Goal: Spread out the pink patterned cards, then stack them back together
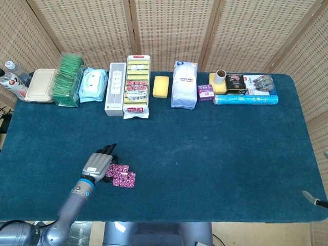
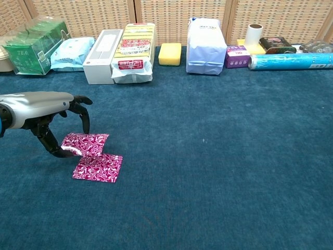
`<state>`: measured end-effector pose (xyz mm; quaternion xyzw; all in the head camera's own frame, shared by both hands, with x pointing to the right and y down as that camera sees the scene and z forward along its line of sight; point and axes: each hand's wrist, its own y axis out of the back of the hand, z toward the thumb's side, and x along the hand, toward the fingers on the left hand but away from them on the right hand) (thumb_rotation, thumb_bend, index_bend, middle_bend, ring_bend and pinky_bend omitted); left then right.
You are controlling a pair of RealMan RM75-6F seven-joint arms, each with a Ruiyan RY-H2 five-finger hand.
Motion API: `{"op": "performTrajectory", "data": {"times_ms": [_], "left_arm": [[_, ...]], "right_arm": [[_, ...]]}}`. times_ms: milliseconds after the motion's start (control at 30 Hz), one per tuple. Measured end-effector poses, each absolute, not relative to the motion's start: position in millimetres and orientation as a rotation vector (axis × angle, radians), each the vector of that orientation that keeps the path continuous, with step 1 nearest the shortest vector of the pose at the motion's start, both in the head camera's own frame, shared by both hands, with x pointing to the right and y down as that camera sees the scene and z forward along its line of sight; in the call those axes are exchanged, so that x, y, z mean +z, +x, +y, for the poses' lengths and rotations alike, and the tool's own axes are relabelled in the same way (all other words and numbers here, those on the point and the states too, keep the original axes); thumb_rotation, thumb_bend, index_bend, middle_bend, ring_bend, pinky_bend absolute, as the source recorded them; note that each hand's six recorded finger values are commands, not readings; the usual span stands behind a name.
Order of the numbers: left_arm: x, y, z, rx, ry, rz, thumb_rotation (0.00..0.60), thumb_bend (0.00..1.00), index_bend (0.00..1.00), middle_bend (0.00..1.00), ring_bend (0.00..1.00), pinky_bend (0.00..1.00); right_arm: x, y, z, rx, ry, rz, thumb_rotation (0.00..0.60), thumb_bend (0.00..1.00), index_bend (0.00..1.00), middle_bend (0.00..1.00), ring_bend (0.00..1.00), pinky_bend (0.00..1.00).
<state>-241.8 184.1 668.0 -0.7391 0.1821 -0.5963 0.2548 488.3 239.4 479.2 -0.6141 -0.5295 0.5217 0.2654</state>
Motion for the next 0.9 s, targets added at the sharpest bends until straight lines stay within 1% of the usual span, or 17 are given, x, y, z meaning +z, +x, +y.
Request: {"op": "performTrajectory", "data": {"times_ms": [233, 500, 900], "left_arm": [[668, -237, 197, -1.646, -1.98, 0.477, 0.6, 0.23, 0.42, 0.0, 0.0, 0.15], [677, -222, 211, -1.689, -1.935, 0.408, 0.6, 0.23, 0.42, 0.0, 0.0, 0.15], [677, -217, 210, -1.711, -1.89, 0.425, 0.6, 0.23, 0.42, 0.0, 0.0, 0.15]], "right_arm": [[479, 489, 239, 1.405, -1.662, -1.434, 0.6, 0.01, 0.08, 0.0, 0.0, 0.0], [477, 490, 239, 1.399, -1.663, -1.445, 0.6, 0.01, 0.08, 0.0, 0.0, 0.0], [478, 491, 239, 1.398, -1.664, -1.444, 0.6, 0.01, 0.08, 0.0, 0.0, 0.0]]}}
